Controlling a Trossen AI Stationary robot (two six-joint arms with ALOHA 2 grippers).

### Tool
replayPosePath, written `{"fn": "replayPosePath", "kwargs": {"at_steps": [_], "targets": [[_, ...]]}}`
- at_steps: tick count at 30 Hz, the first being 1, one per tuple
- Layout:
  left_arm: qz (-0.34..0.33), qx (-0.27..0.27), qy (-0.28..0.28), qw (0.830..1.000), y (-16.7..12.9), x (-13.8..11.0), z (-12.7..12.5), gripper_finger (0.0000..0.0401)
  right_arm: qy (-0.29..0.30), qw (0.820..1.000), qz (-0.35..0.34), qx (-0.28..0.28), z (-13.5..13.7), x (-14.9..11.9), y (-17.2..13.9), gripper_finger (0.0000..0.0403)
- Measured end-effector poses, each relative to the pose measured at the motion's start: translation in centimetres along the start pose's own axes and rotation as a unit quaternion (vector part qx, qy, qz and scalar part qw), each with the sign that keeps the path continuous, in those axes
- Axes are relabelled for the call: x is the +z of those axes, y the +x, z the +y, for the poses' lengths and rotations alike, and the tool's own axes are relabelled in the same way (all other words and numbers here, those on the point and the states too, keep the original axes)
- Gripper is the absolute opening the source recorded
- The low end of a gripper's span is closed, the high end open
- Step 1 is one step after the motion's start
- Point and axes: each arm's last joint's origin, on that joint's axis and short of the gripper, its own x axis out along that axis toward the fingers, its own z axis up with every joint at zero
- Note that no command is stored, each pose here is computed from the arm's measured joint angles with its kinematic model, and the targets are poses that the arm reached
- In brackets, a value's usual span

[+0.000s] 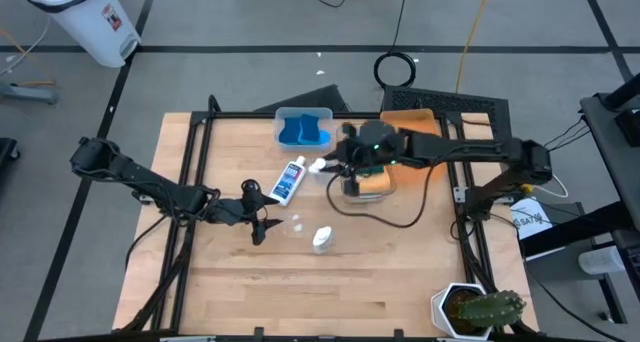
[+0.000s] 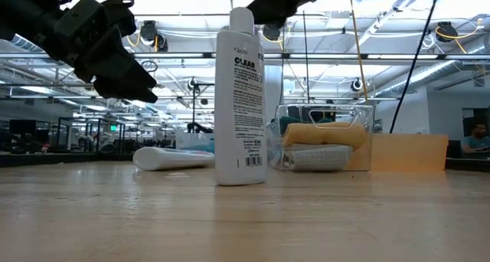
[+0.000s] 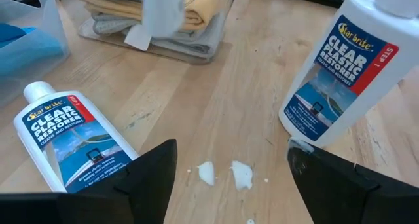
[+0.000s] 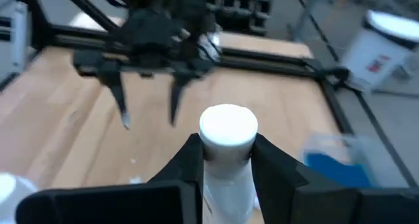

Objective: Pick & Place Kitchen Items
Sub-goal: Put the white plastic restorer bottle into the orange bin

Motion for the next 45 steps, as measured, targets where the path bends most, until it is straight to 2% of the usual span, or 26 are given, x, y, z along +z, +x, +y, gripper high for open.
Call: {"fn": "replayPosePath", "kwargs": {"at_steps": [7, 14, 19, 25, 32, 36, 40, 45], "targets": [[-0.003, -0.001, -0.002, 1.000, 0.0, 0.1, 0.0, 0.0280, 0.024, 0.997, 0.005, -0.074, -2.2, -0.2, -4.2, 0.0070], [-0.005, 0.000, -0.002, 1.000, 0.0, 0.1, 0.0, 0.0286, 0.066, 0.986, -0.011, -0.151, -4.3, -2.1, -8.7, 0.0070], [-0.006, 0.002, -0.003, 1.000, 0.0, 0.1, 0.0, 0.0293, 0.078, 0.969, -0.016, -0.235, -5.0, -3.5, -12.0, 0.0070], [-0.008, 0.006, -0.004, 1.000, 0.0, 0.1, 0.0, 0.0294, 0.111, 0.925, -0.013, -0.362, -5.2, -5.8, -15.3, 0.0070], [-0.009, 0.009, -0.004, 1.000, 0.0, 0.1, 0.0, 0.0291, 0.178, 0.890, 0.017, -0.420, -6.1, -10.9, -15.7, 0.0064], [-0.010, 0.009, -0.006, 1.000, 0.0, 0.1, 0.0, 0.0283, 0.198, 0.875, 0.016, -0.441, -6.7, -13.3, -15.3, 0.0038], [-0.010, 0.009, -0.006, 1.000, 0.0, 0.1, 0.0, 0.0278, 0.197, 0.871, 0.002, -0.450, -6.8, -15.0, -14.9, 0.0004], [-0.009, 0.009, -0.006, 1.000, 0.0, 0.1, 0.0, 0.0286, 0.195, 0.871, -0.003, -0.451, -6.5, -16.4, -14.4, 0.0017]]}}
